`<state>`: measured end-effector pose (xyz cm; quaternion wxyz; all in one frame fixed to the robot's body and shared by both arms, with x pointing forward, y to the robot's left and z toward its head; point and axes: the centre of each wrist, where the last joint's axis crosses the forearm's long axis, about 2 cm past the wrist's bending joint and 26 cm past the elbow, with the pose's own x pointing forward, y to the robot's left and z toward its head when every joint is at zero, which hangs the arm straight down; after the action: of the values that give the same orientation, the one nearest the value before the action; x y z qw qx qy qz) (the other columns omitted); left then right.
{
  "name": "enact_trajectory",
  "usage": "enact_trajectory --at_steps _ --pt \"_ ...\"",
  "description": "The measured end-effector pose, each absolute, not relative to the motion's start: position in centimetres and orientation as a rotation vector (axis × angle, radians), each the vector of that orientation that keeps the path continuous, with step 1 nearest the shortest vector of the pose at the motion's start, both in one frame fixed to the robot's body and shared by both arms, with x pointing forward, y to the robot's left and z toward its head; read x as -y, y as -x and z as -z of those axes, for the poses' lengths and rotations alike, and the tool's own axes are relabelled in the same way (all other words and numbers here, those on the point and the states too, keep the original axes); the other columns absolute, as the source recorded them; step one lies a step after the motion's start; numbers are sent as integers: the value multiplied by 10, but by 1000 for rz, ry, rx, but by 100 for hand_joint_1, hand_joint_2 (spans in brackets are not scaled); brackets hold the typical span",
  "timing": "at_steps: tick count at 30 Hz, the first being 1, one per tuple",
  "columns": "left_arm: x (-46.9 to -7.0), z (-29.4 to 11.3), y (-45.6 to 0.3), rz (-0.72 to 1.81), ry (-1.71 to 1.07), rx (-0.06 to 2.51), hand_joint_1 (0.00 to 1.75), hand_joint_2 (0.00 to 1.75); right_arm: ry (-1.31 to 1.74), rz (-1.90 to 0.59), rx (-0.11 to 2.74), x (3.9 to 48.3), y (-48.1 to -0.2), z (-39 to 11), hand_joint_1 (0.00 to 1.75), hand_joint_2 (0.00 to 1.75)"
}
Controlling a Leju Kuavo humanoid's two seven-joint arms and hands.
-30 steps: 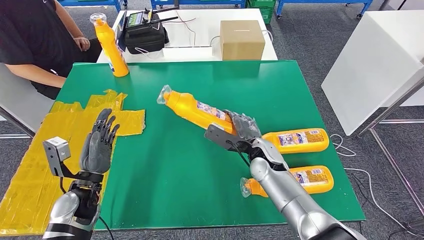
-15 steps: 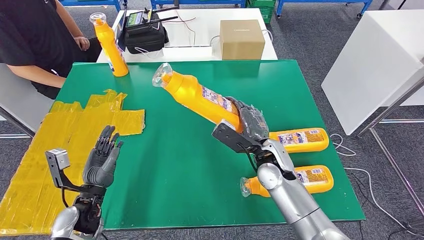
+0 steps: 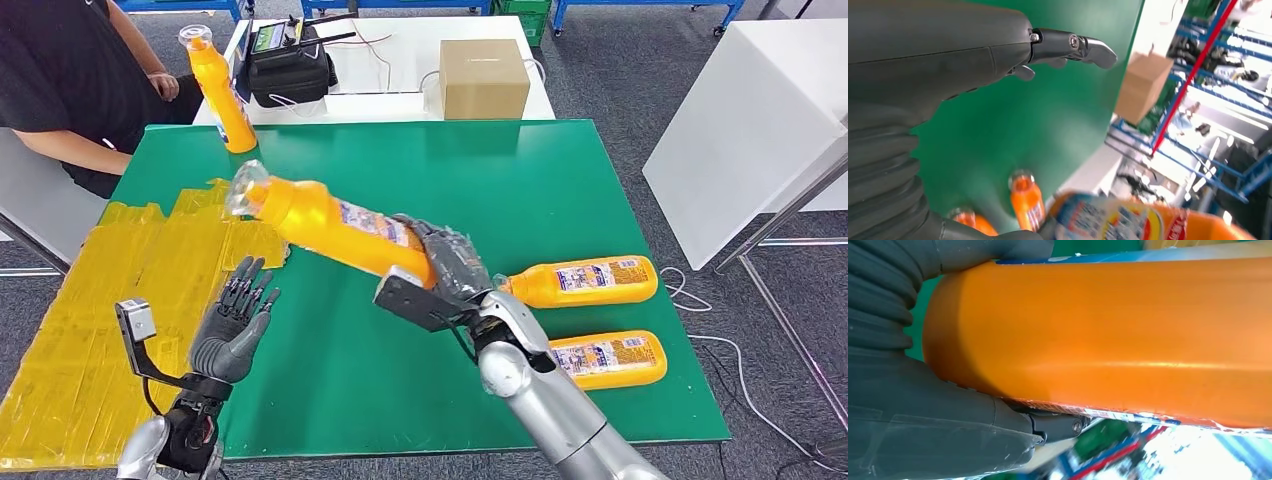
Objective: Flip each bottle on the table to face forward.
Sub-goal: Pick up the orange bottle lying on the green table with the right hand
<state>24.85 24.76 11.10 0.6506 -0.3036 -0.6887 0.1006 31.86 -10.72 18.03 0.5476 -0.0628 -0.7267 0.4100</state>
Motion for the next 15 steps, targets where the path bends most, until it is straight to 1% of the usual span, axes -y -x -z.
enact_trajectory --at_steps 8,15 --pt "-241 -122 -248 -267 847 1589 0 175 -36 -1113 1683 59 -290 -168 175 175" --pt "-244 -126 -246 -290 885 1611 0 175 -106 -1162 1652 40 -278 -161 175 175"
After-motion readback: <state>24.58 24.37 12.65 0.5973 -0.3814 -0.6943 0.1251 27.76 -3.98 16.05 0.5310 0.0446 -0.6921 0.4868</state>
